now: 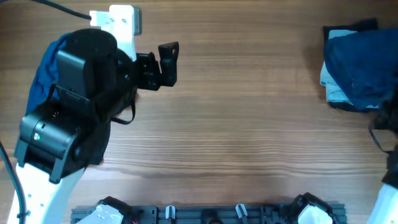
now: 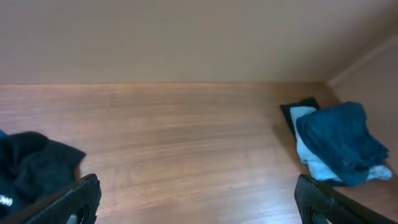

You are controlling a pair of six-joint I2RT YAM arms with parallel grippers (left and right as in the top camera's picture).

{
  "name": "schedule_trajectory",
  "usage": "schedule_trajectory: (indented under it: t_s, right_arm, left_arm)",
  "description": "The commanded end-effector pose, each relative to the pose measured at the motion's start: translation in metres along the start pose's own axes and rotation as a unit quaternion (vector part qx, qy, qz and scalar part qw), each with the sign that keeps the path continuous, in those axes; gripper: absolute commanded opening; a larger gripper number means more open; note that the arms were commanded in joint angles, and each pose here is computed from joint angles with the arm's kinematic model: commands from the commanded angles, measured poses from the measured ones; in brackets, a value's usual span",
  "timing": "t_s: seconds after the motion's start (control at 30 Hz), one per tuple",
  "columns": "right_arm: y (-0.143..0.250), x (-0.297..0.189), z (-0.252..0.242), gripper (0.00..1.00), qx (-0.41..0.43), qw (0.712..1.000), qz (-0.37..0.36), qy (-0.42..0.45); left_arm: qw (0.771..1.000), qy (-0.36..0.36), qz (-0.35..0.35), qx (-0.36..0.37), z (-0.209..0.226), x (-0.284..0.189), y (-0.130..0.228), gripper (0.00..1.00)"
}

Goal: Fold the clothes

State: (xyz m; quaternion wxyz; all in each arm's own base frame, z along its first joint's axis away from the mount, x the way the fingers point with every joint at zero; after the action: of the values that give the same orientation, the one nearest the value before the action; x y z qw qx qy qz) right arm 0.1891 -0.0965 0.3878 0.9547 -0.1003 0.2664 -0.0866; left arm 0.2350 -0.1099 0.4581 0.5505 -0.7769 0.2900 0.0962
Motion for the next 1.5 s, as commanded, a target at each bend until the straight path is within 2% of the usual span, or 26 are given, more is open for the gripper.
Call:
schedule_trajectory:
  t_s: [0.0,0.07,0.13,0.27,0.37,0.5,0.7,0.87,0.97,1.07,1.27,1.47]
  right_arm:
    - [0.002,0.020,-0.017,1.00,0.309,0.948,0.016,0.076]
    - [0.002,0.032,-0.025,1.00,0.412,0.904,0.010,0.112]
    - [-0.001,0.047,-0.030,1.00,0.424,0.895,0.007,0.138]
    - [-0.005,0.073,-0.041,1.00,0.432,0.884,0.008,0.179]
    - [-0.007,0.096,-0.051,1.00,0.439,0.872,0.010,0.216]
    - [-0.008,0.121,-0.066,1.00,0.446,0.857,0.011,0.259]
    - [-0.009,0.159,-0.090,1.00,0.454,0.834,0.014,0.315]
    - [-0.007,0.180,-0.108,1.00,0.458,0.816,0.015,0.352]
    - [-0.007,0.192,-0.115,1.00,0.459,0.812,0.016,0.361]
    - [-0.009,0.201,-0.119,1.00,0.459,0.813,0.016,0.358]
    - [-0.012,0.205,-0.116,1.00,0.457,0.821,0.015,0.342]
    - [-0.012,0.206,-0.116,1.00,0.457,0.822,0.015,0.340]
  left_arm:
    - [1.000,0.007,0.010,0.006,0.000,-0.006,0.002,1.00]
    - [1.000,0.006,0.013,0.006,0.001,-0.006,0.003,1.00]
    - [1.000,-0.001,0.019,0.008,0.003,-0.006,0.005,1.00]
    - [0.997,-0.070,0.043,0.013,0.017,-0.001,0.016,1.00]
    - [0.994,-0.102,0.036,0.010,0.027,0.004,0.017,1.00]
    - [0.995,-0.098,-0.019,-0.011,0.038,0.010,0.006,1.00]
    - [0.989,-0.038,-0.139,-0.045,0.075,0.020,0.005,1.00]
    - [0.971,-0.001,-0.231,-0.058,0.112,0.026,0.042,1.00]
    - [0.955,0.004,-0.281,-0.096,0.137,0.025,0.084,1.00]
    - [0.942,0.002,-0.320,-0.098,0.156,0.021,0.124,1.00]
    - [0.930,-0.015,-0.355,-0.096,0.182,0.022,0.181,1.00]
    - [0.929,-0.027,-0.355,-0.100,0.192,0.025,0.204,1.00]
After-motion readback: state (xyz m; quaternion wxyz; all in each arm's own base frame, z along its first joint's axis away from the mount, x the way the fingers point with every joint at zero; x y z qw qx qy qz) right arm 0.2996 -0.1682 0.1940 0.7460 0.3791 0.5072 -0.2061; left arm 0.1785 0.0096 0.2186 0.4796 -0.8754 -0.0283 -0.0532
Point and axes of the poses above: each gripper's point midway between its finger pads, its own x axis out along the fingers, its own z axis along the line the jaws close on, y = z × x, the point moved 9 cm from there along -x, back along the fingers, and after that the axes turned 8 degrees about -x, right-handed, at the moved point
